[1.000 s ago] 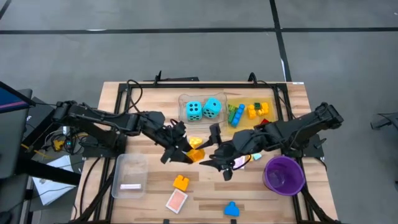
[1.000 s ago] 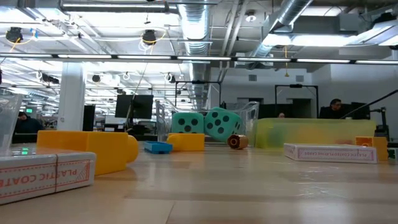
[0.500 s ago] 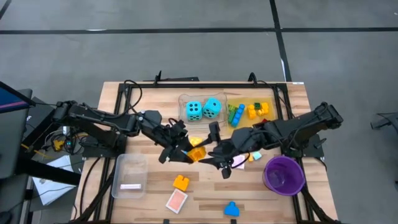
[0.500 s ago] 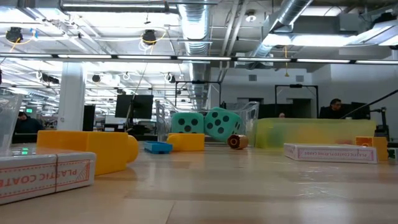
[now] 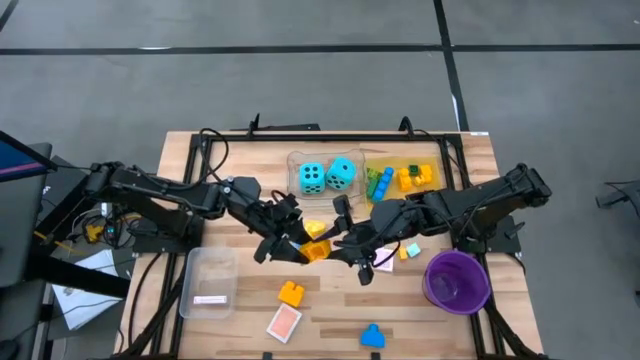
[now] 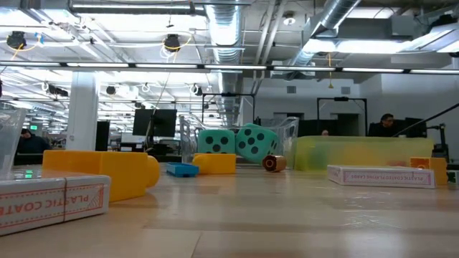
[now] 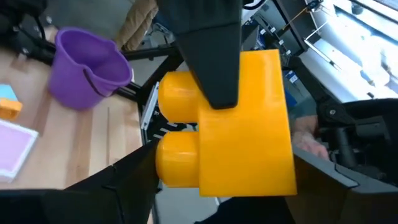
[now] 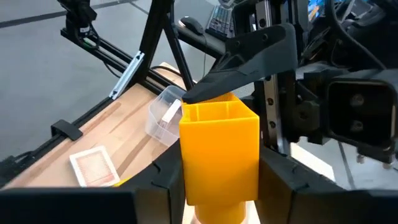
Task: Pick & Place Toys
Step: Put the yellow game piece into the yellow bin
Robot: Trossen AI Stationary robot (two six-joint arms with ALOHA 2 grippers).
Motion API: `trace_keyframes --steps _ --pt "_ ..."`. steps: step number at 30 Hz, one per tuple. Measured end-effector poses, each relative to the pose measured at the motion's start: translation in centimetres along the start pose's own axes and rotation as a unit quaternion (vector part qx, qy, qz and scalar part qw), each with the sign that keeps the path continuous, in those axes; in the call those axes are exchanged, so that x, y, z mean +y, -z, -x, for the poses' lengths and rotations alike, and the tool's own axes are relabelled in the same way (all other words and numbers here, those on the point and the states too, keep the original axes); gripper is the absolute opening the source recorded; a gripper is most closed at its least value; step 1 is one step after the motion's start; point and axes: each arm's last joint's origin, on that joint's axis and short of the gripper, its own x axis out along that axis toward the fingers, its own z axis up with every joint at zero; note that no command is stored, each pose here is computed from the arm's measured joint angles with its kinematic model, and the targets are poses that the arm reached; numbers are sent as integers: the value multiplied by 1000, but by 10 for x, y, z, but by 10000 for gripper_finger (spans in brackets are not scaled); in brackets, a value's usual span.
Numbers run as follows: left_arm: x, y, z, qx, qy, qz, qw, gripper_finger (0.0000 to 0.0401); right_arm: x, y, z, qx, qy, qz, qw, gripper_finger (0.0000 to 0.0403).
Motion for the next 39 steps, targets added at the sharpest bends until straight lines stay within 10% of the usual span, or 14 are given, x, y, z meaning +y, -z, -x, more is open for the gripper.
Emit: trace_keyframes --steps 17,28,39 --pt "10 2 3 22 -38 -108 993 315 5 20 32 143 -19 -269 952 129" --pt "8 2 2 18 -30 -112 993 304 26 67 56 383 72 -360 848 128" --pt "7 3 1 19 -28 -107 994 301 12 136 110 379 253 -542 706 132"
